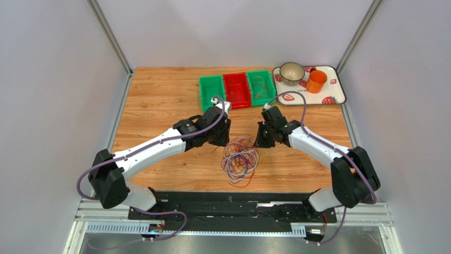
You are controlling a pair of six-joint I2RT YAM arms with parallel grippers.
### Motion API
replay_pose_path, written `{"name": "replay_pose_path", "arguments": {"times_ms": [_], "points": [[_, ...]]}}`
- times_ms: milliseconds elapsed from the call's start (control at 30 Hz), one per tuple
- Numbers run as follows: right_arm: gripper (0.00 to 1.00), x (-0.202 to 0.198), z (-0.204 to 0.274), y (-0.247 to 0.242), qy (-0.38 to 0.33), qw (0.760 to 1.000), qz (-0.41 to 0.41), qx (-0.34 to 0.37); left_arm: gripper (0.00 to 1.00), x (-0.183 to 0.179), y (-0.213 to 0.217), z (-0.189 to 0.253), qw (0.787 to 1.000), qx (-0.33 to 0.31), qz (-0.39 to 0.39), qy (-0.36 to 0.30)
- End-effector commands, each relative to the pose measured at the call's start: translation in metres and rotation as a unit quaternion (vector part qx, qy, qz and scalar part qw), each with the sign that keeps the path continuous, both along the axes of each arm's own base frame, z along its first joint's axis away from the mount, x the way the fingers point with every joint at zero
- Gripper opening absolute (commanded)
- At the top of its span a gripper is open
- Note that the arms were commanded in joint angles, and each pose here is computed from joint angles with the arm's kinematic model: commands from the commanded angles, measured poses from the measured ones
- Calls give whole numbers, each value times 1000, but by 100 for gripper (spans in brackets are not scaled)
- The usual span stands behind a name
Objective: Untangle the cables
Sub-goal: Untie the cable.
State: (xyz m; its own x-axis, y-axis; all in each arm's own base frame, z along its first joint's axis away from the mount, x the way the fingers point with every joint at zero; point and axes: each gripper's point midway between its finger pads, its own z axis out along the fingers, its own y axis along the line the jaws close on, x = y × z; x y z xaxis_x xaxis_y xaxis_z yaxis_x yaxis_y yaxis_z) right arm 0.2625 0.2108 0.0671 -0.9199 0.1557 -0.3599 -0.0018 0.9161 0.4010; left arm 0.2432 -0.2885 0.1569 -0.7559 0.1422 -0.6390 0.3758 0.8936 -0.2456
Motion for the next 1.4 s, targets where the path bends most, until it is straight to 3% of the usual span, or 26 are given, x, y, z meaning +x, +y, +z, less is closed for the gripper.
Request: {"name": "replay_pose_path", "arguments": {"times_ms": [0, 400, 567, 700, 800, 1000, 1133, 1367], "points": [[0, 12, 55, -1, -58, 998, 7, 1, 39, -3, 11, 37, 999, -17, 9, -28], [0, 28, 168, 10, -163, 985, 55, 34, 47, -32, 93, 105, 994, 11, 47, -101], [0, 35, 243, 20, -228, 968, 81, 67, 50, -45, 115, 87, 993, 17, 52, -108], [0, 32, 334, 30, -320, 932, 107, 128, 50, -56, 121, 81, 994, 6, 51, -97], [0, 31, 377, 32, -368, 911, 115, 146, 50, -60, 130, 81, 993, 14, 57, -98], [0, 16, 484, 32, -498, 832, 131, 207, 50, -66, 153, 94, 990, 34, 65, -119], [0, 24, 509, 21, -549, 805, 98, 200, 50, -68, 165, 94, 987, 42, 71, -135], [0, 57, 492, 8, -562, 813, 37, 148, 49, -80, 180, 104, 986, 22, 83, -141]]}}
